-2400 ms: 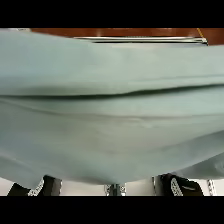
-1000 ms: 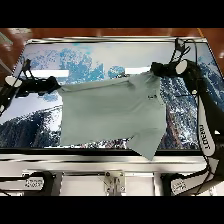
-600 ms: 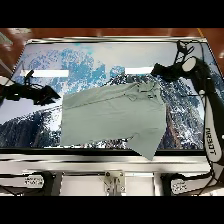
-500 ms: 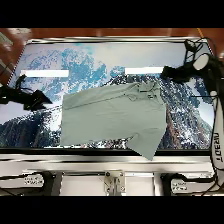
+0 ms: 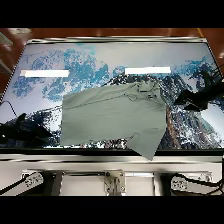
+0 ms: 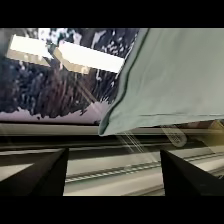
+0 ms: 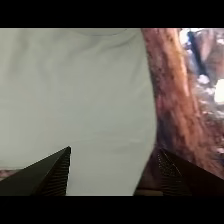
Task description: Fold the shirts.
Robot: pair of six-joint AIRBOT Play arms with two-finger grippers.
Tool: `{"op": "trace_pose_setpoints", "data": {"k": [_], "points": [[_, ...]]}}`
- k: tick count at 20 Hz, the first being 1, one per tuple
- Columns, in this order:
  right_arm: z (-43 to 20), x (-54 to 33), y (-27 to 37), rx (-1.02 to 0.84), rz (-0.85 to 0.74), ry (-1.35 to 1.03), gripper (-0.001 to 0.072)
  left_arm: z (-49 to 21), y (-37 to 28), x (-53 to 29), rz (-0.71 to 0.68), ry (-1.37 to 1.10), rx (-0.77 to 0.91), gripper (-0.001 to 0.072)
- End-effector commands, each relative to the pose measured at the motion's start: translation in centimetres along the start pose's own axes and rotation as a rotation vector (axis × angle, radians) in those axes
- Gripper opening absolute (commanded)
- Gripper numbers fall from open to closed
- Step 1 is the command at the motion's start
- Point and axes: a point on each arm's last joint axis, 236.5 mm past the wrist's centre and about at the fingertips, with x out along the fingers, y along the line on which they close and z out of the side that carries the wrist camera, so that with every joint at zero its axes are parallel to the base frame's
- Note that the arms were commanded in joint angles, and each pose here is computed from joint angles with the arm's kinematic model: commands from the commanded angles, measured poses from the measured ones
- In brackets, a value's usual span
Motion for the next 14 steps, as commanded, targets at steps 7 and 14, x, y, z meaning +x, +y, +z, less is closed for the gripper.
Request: {"op": "trace_pose_setpoints", "data": {"k": [7,14], "points": [[-0.1,2.8,3.0,-0.022,0.114,-0.021,0.0657,-1.1,-0.8,6.8,-0.030,0.017,0.001,0.0652],[-0.1,2.8,3.0,-0.023,0.113,-0.020,0.0657,-0.1,-3.9,8.8,-0.097,-0.003,-0.007,0.0148]]}}
